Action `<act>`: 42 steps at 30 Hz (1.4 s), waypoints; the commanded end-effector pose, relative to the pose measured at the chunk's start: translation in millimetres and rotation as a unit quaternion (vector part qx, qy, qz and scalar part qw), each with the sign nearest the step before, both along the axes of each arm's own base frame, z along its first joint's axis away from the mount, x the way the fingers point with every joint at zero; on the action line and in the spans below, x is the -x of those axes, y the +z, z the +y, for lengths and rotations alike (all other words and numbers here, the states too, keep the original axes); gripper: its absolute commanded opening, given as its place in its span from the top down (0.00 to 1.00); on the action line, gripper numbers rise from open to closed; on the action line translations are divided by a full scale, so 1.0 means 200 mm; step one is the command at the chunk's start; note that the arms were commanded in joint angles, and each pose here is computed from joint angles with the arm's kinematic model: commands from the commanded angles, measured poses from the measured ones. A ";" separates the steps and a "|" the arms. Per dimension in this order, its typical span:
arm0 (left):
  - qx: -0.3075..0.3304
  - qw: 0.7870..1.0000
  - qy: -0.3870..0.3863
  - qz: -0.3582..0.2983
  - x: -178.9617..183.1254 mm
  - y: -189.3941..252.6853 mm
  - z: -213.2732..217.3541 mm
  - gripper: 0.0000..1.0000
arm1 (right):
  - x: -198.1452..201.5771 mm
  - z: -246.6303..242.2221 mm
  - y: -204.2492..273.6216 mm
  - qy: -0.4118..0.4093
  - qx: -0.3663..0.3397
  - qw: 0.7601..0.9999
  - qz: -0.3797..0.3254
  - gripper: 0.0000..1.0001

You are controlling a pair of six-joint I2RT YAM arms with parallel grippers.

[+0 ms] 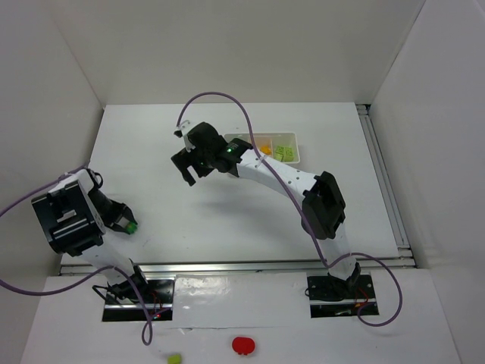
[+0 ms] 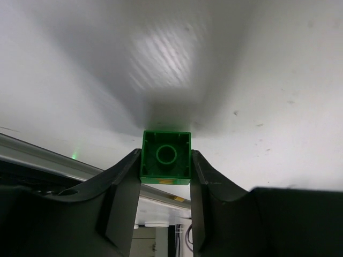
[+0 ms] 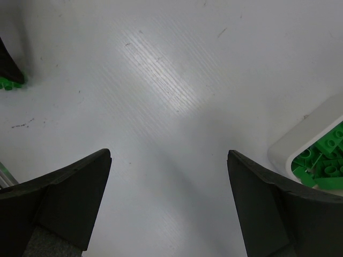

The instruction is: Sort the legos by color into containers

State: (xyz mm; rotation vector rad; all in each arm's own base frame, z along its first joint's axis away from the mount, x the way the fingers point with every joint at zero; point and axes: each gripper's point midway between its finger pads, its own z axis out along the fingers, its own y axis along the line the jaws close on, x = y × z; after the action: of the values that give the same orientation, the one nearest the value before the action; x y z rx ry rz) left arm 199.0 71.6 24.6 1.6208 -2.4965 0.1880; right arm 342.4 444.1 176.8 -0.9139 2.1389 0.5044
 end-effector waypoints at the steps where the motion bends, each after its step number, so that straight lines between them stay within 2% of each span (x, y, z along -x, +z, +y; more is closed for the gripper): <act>1: -0.003 0.999 -0.012 -0.034 -0.08 0.08 -0.02 0.51 | -0.05 0.01 0.07 -0.005 -0.008 1.000 -0.018 0.04; 9: 0.006 0.999 -0.040 -0.037 -0.14 0.09 -0.09 0.49 | -0.06 -0.04 0.04 -0.024 0.001 0.999 -0.030 0.04; 24: 0.006 0.997 -0.072 -0.037 -0.22 0.11 -0.16 0.50 | -0.07 -0.15 0.00 -0.048 0.007 0.998 -0.033 0.04; 26: 0.003 0.997 -0.068 -0.030 -0.22 0.10 -0.16 0.46 | -0.10 -0.17 0.01 -0.053 0.003 0.998 -0.036 0.04; 30: -0.013 0.997 -0.070 -0.023 -0.22 0.09 -0.13 0.26 | -0.10 -0.21 0.01 -0.060 0.004 0.998 -0.036 0.04; 34: -0.016 0.997 -0.070 -0.019 -0.23 0.05 -0.11 0.22 | -0.12 -0.24 0.02 -0.065 0.004 0.997 -0.035 0.04; 37: -0.015 0.998 -0.066 -0.015 -0.23 0.01 -0.11 0.27 | -0.14 -0.25 0.01 -0.069 0.004 0.997 -0.035 0.04; 40: -0.011 0.997 -0.070 -0.024 -0.25 0.01 -0.13 0.37 | -0.13 -0.26 0.01 -0.069 0.004 0.997 -0.036 0.04; 41: -0.013 0.997 -0.070 -0.028 -0.27 0.01 -0.13 0.41 | -0.13 -0.26 0.01 -0.069 0.004 0.997 -0.036 0.04; 42: -0.009 0.997 -0.074 -0.030 -0.27 0.01 -0.14 0.53 | -0.13 -0.26 0.01 -0.069 0.004 0.997 -0.036 0.04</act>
State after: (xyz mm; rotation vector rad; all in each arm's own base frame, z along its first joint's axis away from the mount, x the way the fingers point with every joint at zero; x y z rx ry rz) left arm 244.3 45.3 24.6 1.4427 -2.6414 0.1782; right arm 362.7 391.3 142.3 -0.8191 2.2131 0.3534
